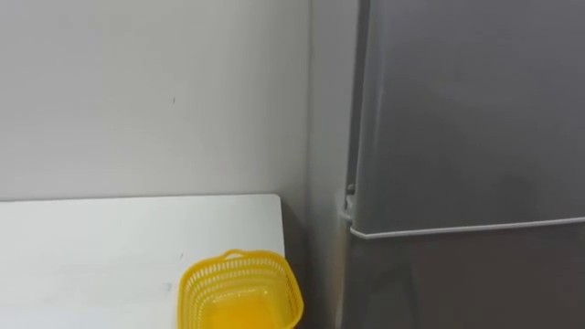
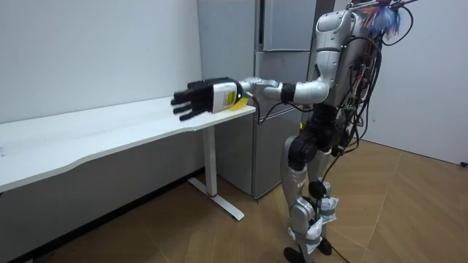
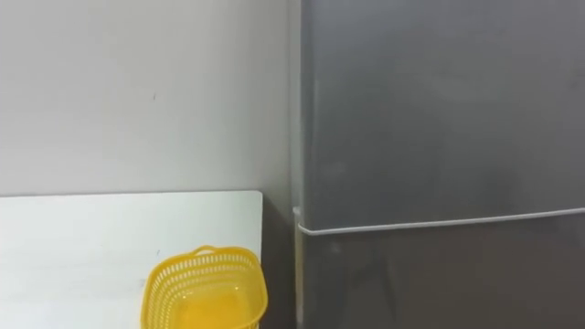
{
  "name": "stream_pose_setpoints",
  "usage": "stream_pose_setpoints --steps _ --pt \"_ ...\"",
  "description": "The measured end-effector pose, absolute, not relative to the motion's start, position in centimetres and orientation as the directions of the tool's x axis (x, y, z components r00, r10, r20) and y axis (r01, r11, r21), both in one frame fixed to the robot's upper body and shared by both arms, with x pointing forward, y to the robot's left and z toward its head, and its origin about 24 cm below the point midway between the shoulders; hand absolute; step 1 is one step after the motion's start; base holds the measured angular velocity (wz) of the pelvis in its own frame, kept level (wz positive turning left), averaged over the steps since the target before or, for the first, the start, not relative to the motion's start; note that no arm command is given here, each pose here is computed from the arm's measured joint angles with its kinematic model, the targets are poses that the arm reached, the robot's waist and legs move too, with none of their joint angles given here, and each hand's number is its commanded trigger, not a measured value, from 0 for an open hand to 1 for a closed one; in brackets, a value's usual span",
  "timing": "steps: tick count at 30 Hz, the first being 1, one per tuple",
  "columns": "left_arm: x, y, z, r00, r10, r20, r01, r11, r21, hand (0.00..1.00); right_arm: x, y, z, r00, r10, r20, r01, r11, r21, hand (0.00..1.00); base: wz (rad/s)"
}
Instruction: Retrieve from the upper fridge
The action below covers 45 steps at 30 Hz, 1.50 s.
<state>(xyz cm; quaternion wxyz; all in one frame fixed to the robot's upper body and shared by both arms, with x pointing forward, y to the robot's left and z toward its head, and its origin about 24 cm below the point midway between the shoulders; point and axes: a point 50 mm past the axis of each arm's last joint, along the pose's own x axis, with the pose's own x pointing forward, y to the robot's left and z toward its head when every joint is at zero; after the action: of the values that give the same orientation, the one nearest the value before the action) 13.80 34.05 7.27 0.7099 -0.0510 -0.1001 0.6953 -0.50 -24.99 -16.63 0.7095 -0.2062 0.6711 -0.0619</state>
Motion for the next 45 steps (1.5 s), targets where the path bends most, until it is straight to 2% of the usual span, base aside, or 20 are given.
stream_pose_setpoints --steps 3,7,10,15,21,30,45 --pt "14.3 33.2 10.2 0.082 0.98 0.18 -0.946 0.134 -0.295 0.0 -0.9 -24.8 -16.7 0.073 -0.34 -0.938 -0.195 0.917 -0.347 0.0 0.05" --pt "14.8 32.4 12.1 0.19 0.946 0.262 -0.904 0.273 -0.328 0.0 -1.0 -24.7 -16.7 0.066 -0.319 -0.946 -0.195 0.925 -0.325 0.0 0.1" --pt "15.7 31.0 13.6 0.306 0.889 0.34 -0.844 0.419 -0.335 0.0 -0.7 -24.7 -16.8 0.064 -0.296 -0.953 -0.196 0.933 -0.303 0.0 0.08" --pt "18.3 27.8 15.2 0.535 0.725 0.433 -0.667 0.677 -0.31 0.0 0.4 -24.4 -16.9 0.075 -0.252 -0.965 -0.198 0.944 -0.262 0.0 0.0" --pt "20.4 23.9 16.1 0.73 0.463 0.503 -0.399 0.886 -0.236 0.0 2.0 -24.7 -16.8 0.124 -0.254 -0.959 -0.196 0.942 -0.274 0.0 0.03" --pt "22.2 19.4 15.6 0.872 0.118 0.475 -0.071 0.991 -0.116 0.0 2.0 -24.4 -16.9 0.125 -0.239 -0.963 -0.252 0.931 -0.263 0.0 -0.03" --pt "23.2 16.6 15.9 0.879 -0.158 0.449 0.193 0.981 -0.032 0.0 0.6 -24.5 -17.0 0.039 -0.242 -0.969 -0.288 0.926 -0.243 0.0 -0.01"
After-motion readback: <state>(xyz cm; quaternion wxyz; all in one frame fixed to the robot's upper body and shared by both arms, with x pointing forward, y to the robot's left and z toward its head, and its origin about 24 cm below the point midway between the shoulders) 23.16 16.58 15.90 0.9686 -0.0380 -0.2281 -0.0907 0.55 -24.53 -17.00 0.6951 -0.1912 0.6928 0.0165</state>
